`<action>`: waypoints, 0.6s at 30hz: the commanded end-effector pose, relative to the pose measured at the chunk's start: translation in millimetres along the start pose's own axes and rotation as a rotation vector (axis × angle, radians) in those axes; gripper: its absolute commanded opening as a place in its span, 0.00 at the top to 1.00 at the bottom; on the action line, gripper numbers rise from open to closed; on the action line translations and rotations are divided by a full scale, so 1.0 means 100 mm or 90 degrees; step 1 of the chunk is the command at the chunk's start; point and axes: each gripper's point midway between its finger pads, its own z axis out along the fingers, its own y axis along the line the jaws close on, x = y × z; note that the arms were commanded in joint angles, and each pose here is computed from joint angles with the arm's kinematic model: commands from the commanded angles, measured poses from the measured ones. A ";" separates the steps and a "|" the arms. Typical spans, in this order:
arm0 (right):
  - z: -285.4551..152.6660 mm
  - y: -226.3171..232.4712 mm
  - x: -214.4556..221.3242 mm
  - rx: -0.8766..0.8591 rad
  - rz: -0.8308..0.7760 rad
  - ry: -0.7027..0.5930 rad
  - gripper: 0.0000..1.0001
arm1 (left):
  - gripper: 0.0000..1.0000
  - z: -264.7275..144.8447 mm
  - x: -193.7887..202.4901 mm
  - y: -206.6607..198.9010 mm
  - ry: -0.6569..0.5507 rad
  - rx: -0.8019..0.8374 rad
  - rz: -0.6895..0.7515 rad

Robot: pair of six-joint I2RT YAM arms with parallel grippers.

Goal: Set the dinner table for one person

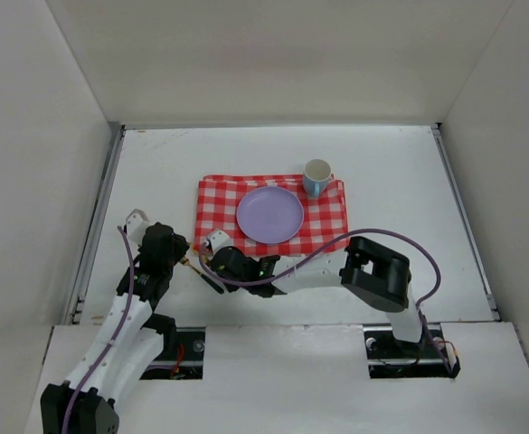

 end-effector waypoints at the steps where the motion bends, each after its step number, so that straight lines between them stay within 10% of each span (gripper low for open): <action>1: -0.13 0.03 -0.16 -0.004 0.013 -0.026 0.91 | 0.74 -0.04 -0.09 -0.05 -0.016 0.019 -0.001; 18: -1.13 -0.66 -0.78 0.026 0.162 -0.196 0.93 | 0.68 -0.26 -0.35 -0.54 -0.054 0.122 -0.015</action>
